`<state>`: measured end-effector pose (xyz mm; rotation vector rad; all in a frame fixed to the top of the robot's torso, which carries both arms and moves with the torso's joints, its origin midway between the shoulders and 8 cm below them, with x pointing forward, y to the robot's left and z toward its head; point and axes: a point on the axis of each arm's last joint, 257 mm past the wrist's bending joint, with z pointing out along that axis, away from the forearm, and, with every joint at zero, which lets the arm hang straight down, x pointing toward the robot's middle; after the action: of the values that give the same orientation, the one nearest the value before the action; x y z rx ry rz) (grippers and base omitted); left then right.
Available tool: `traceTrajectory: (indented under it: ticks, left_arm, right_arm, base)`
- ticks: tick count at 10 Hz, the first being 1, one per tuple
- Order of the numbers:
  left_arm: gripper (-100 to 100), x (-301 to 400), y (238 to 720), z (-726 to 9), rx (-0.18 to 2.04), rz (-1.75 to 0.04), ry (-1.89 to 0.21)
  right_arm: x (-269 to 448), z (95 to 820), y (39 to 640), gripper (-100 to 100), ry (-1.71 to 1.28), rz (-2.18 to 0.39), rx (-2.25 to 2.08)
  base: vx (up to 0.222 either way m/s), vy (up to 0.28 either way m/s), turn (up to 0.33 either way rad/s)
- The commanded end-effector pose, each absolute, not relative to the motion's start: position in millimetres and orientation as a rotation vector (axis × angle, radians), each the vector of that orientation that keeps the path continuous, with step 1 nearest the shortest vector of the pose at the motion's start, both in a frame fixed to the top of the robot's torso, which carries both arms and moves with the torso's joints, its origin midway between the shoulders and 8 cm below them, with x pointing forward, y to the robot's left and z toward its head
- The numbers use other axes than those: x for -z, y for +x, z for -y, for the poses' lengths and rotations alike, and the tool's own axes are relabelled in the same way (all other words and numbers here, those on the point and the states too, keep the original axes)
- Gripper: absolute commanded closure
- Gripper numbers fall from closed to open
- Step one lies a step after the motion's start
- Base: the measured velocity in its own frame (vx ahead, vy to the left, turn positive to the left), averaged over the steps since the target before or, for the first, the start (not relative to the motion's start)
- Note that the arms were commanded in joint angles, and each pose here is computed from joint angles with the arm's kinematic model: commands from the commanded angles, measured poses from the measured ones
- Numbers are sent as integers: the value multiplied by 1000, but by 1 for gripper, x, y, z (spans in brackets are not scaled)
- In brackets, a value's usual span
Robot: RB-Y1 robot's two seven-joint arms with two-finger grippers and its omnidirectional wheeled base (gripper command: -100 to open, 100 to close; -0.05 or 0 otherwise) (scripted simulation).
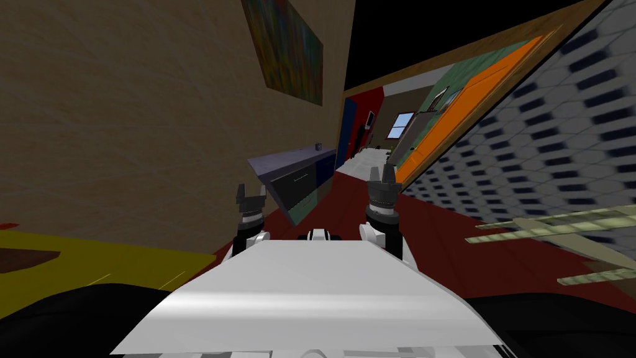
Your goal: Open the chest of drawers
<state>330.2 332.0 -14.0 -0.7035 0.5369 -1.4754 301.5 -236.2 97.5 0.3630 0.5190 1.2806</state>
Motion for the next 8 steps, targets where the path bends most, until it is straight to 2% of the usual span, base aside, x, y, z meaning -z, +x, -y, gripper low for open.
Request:
traceTrajectory:
  ticks: [1,8]
  left_arm:
    - [-100,33,330,-346,1478,-519,-733]
    - [-100,82,326,-381,1468,-452,-828]
  right_arm:
    - [-98,236,301,0,363,-519,-1281]
    - [-98,236,301,0,363,-519,-1281]
  base:
    - [162,-122,76]
    - [153,-114,75]
